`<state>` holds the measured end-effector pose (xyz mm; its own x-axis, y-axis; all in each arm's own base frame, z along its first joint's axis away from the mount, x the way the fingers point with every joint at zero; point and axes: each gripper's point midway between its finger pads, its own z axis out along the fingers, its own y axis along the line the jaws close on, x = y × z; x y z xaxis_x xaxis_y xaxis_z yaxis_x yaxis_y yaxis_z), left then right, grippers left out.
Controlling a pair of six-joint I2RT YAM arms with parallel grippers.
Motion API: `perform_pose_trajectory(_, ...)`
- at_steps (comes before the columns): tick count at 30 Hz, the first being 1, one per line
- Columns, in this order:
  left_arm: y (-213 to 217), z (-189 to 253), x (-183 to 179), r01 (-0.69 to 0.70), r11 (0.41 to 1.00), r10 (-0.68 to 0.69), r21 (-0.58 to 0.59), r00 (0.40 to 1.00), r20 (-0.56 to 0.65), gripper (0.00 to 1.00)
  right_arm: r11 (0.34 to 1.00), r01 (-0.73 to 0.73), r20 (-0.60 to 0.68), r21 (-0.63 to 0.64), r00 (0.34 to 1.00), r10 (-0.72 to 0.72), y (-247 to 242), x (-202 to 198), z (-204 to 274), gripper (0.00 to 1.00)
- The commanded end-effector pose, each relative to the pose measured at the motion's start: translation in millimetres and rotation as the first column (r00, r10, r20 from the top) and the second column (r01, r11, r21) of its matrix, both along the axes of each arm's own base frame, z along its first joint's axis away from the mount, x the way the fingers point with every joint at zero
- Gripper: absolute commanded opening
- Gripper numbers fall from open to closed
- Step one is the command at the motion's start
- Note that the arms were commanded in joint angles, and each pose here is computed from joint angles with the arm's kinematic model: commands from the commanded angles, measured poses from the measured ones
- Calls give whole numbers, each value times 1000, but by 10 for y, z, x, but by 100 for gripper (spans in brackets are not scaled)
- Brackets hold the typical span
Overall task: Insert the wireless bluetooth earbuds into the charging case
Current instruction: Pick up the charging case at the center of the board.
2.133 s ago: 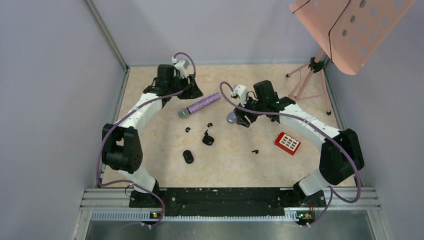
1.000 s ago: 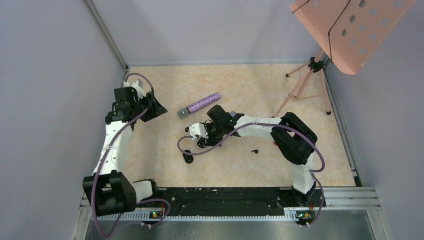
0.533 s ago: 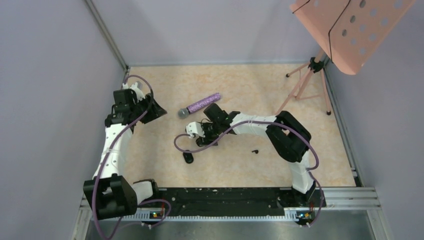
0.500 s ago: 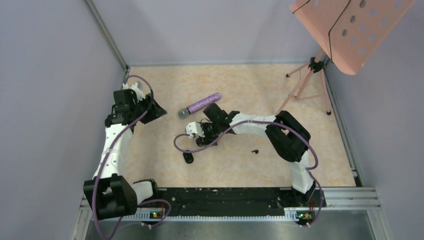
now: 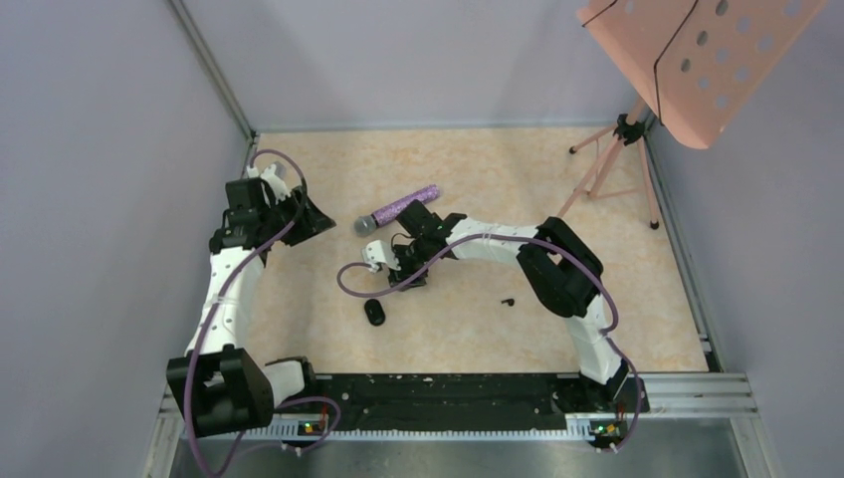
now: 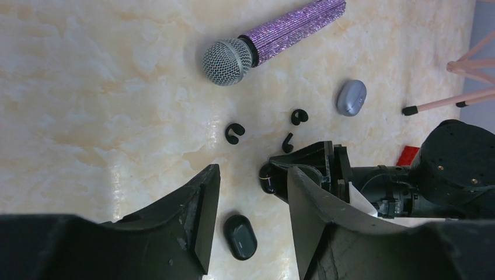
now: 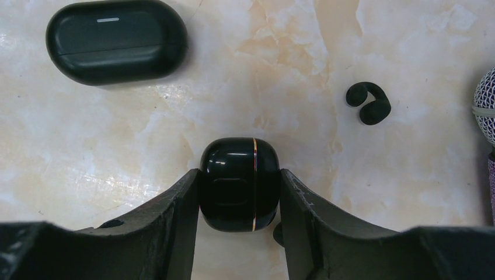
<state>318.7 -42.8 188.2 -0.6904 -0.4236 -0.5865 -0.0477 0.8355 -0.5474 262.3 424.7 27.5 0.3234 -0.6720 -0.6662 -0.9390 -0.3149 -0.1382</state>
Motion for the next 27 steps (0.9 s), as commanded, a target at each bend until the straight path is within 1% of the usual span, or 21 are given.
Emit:
perform_pose_trajectory(1,-91,-1,65,57,997,-55,-46,998,38,52,999,41,-8,-31,999,-42,-126,-13,62,48)
perform_pose_trajectory(4,-102,-59,114,60,996,-58,-62,998,34,51,996,69,-14,-62,997,-70,-223,5,-10,51)
perform_pose_trajectory(11,-102,-84,187,67,995,-65,-67,997,32,51,991,107,-32,-85,993,-110,-270,-2,-88,52)
perform_pose_trajectory(14,-112,-105,182,73,995,-72,-73,997,25,51,989,123,-28,-87,992,-126,-281,16,-75,57)
perform_pose_trajectory(19,-120,-135,180,75,994,-74,-80,997,18,51,986,131,-14,-99,991,-133,-343,21,-67,57)
perform_pose_trajectory(20,-123,-149,178,75,994,-74,-82,997,15,51,986,133,-15,-101,991,-135,-356,21,-63,56)
perform_pose_trajectory(24,-173,-189,164,94,990,-94,-108,996,6,51,986,139,-11,-92,990,-140,-390,42,-13,38)
perform_pose_trajectory(27,-250,-207,164,128,981,-128,-143,992,7,51,986,163,20,-38,987,-162,-356,108,183,33)
